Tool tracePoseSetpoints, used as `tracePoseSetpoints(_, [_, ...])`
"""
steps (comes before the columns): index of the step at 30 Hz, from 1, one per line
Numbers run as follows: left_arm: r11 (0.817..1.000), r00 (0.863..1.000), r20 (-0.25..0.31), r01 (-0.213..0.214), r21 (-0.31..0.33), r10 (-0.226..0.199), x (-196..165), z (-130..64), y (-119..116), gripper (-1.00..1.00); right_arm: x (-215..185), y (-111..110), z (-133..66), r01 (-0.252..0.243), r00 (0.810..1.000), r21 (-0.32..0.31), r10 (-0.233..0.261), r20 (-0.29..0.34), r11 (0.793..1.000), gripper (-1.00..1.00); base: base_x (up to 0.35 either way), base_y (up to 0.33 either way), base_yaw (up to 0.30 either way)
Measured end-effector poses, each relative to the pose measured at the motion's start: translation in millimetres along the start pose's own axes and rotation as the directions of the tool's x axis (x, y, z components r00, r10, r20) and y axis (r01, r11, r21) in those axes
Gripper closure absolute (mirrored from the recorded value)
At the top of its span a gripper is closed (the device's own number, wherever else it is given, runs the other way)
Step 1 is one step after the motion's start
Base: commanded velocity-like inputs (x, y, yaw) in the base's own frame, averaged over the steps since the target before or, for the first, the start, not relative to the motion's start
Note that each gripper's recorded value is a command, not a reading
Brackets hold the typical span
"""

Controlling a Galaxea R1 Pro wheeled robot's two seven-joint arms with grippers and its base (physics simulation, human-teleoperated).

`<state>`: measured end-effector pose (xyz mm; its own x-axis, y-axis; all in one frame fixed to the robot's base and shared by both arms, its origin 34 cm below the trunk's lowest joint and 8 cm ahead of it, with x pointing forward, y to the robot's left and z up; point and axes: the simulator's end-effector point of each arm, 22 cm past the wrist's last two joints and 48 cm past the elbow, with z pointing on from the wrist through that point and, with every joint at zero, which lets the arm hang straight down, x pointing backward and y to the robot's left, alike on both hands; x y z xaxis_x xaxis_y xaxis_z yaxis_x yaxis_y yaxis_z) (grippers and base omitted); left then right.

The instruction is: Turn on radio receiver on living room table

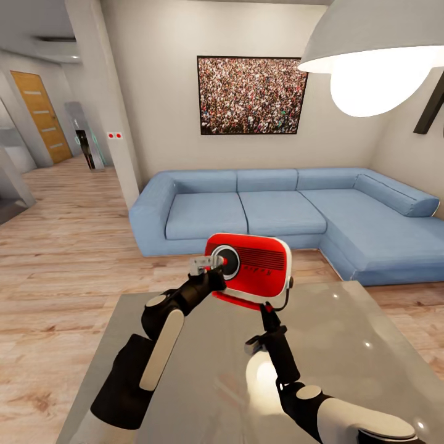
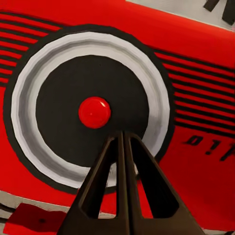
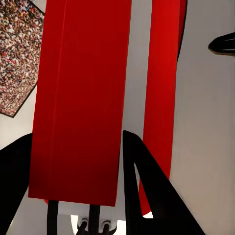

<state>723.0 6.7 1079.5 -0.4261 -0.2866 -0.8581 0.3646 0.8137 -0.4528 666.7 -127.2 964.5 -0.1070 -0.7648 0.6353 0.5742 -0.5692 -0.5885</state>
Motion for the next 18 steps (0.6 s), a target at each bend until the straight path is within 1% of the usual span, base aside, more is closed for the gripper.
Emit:
tracePoseSetpoints(3, [1.0, 1.0, -0.02, 0.002, -0.014, -0.003, 8, 4.0, 6, 1.0, -3, 0, -5.5, -0.003, 1.0, -0.006, 0.003, 0.007, 1.0, 1.0, 0.0, 0.0, 0.0])
tracePoseSetpoints(6, [1.0, 1.0, -0.029, 0.003, -0.02, -0.003, 12, 5.9, 9, 1.0, -7, -4, -7.6, -0.005, 1.0, 0.007, 0.005, 0.025, 1.0, 1.0, 0.0, 0.0, 0.0])
tracePoseSetpoints(10, [1.0, 1.0, -0.028, 0.003, -0.024, -0.004, 11, 7.1, 11, 1.0, -14, -10, -9.6, -0.008, 0.998, 0.036, 0.006, 0.055, 0.999, 1.0, 0.0, 0.0, 0.0])
tracePoseSetpoints(18, [0.999, 1.0, -0.022, 0.011, -0.035, -0.012, 8, 6.7, 17, 1.0, -19, -12, -16.5, -0.013, 0.998, 0.033, 0.011, 0.069, 0.999, 1.0, 0.0, 0.0, 0.0])
